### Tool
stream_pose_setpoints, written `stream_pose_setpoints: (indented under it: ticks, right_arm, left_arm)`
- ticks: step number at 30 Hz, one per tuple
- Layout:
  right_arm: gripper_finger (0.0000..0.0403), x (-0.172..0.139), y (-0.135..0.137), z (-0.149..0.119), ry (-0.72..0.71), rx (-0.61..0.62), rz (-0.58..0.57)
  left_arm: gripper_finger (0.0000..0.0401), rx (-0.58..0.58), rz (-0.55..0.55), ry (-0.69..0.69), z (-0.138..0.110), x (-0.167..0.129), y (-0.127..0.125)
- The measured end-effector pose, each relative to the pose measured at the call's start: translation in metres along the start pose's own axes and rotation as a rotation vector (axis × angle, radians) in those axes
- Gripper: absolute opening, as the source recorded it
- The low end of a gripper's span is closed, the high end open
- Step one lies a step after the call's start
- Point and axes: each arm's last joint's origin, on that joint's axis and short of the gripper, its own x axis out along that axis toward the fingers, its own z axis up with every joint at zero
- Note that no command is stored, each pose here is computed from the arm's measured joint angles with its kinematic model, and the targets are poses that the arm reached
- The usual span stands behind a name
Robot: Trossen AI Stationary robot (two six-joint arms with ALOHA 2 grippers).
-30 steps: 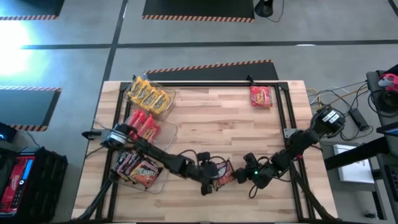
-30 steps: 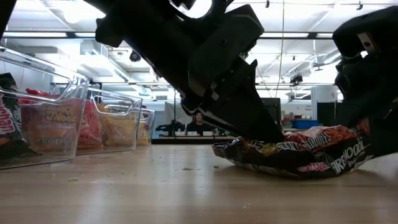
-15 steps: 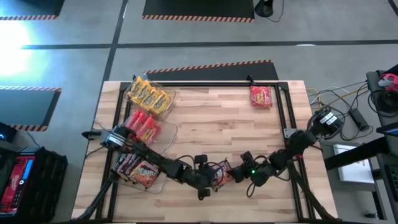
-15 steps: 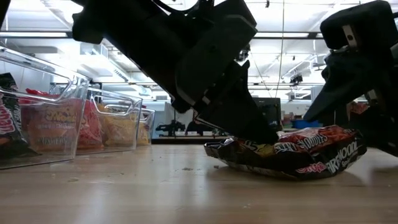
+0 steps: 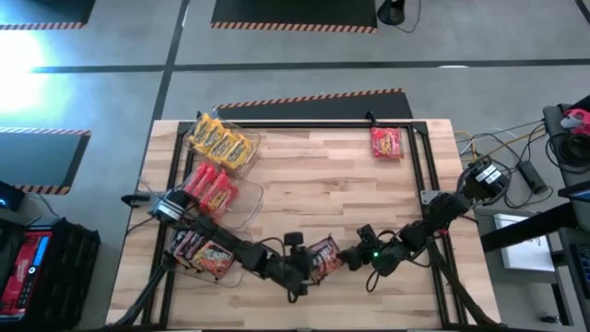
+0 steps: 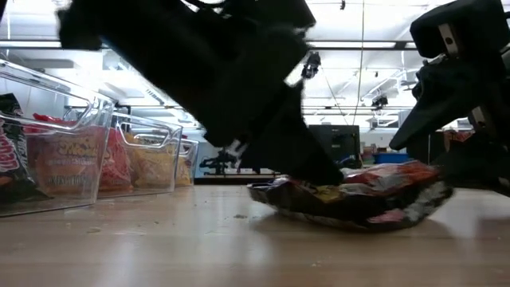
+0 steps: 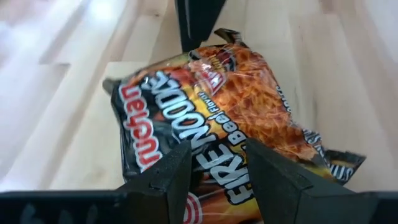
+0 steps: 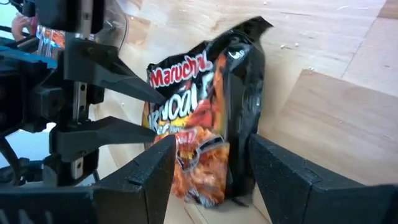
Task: Sort Maruchan noodles
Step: Put the black noodles pack into the bottom transparent bin
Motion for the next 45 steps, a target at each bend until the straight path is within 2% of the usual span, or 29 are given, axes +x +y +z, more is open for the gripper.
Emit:
stream_pose_setpoints:
  ticks: [3, 7, 13, 21, 28, 35, 45]
  right_arm:
    - [0.0194, 0.0, 0.0, 0.0, -0.002, 0.0, 0.0]
    - [0.0194, 0.0, 0.001, 0.0, -0.002, -0.009, 0.001]
    - [0.0194, 0.0, 0.001, 0.0, 0.004, -0.043, -0.002]
    - [0.0194, 0.0, 0.001, 0.0, 0.016, -0.054, -0.003]
    - [0.0194, 0.0, 0.002, -0.001, 0.016, -0.07, 0.0]
    - [0.0194, 0.0, 0.002, -0.001, 0.016, -0.084, 0.0]
    - [0.0194, 0.0, 0.002, -0.001, 0.016, -0.085, 0.002]
  left_arm:
    - [0.0137, 0.077, 0.036, -0.004, 0.006, -0.009, 0.004]
    - [0.0137, 0.098, 0.029, -0.012, 0.016, -0.025, 0.008]
    - [0.0137, 0.081, 0.04, -0.016, 0.013, -0.035, 0.005]
    - [0.0137, 0.18, 0.076, -0.025, 0.036, -0.048, 0.001]
    - [0.0137, 0.136, 0.085, 0.007, 0.032, -0.052, 0.0]
    - [0.0137, 0.059, 0.036, 0.099, 0.022, -0.053, 0.0]
    - [0.0137, 0.02, 0.051, 0.125, 0.009, -0.039, -0.001]
